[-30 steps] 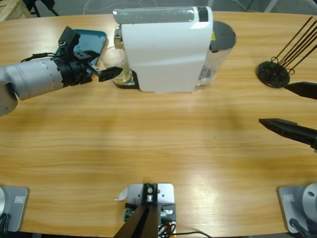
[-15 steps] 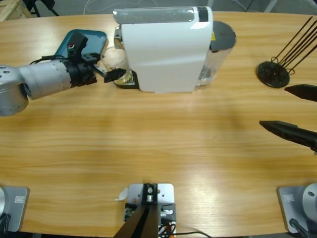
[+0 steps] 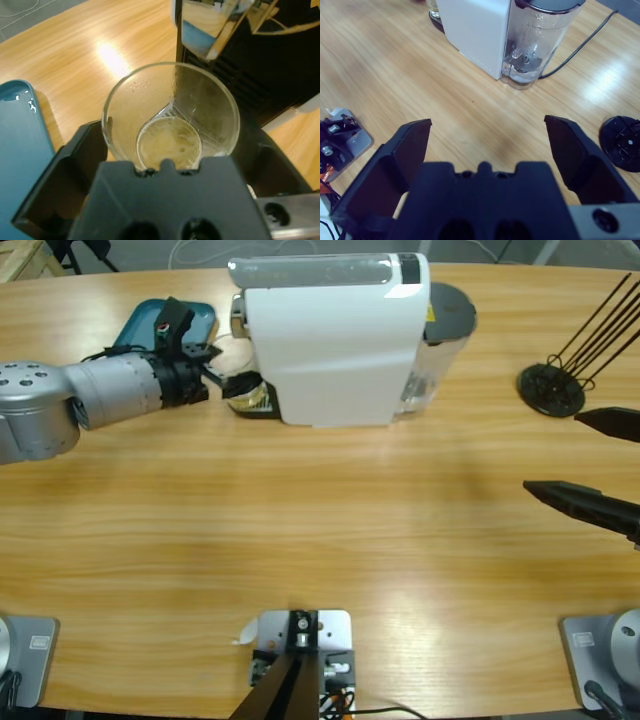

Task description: Pour coffee

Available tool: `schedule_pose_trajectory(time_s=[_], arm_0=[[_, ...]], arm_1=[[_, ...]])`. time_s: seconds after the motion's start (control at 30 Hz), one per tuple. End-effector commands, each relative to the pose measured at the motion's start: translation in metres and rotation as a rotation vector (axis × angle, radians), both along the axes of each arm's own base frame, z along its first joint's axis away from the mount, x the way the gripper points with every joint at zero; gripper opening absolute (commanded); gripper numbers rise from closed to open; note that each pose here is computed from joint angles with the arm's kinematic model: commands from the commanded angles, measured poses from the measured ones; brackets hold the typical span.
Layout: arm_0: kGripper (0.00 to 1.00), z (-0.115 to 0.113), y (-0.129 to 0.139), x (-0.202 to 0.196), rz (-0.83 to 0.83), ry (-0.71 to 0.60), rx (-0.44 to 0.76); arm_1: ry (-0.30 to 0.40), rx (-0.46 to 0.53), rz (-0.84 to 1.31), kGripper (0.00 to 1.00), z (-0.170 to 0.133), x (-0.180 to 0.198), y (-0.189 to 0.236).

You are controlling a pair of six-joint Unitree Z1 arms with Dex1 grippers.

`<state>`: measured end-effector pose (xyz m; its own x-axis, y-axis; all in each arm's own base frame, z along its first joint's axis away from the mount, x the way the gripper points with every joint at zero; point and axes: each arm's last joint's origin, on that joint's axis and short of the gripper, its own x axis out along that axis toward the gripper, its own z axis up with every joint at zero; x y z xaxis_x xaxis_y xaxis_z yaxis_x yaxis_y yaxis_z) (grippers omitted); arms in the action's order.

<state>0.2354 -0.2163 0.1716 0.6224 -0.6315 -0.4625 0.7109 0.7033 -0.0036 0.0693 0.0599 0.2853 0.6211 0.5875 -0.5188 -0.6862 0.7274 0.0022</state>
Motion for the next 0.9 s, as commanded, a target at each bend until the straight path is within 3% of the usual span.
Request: schedule_pose_trajectory(time_s=[0.03, 0.4, 0.57, 0.9], arm_0=[[0.492, -0.019, -0.007, 0.003, -0.018, 0.040, 0.023], [0.483, -0.013, -0.003, 0.000, -0.018, 0.031, 0.015], [0.485, 0.006, 0.027, -0.007, 0.061, 0.002, -0.002], [0.485, 0.021, 0.081, 0.004, 0.263, -0.032, -0.017]], arm_1=[[0.001, -0.012, 0.014, 1.000, -0.009, -0.005, -0.003], [0.000, -0.010, 0.014, 1.000, -0.009, -0.005, -0.003], [-0.001, -0.007, 0.016, 1.000, -0.009, -0.006, -0.003], [-0.003, -0.004, 0.018, 1.000, -0.009, -0.007, -0.004]])
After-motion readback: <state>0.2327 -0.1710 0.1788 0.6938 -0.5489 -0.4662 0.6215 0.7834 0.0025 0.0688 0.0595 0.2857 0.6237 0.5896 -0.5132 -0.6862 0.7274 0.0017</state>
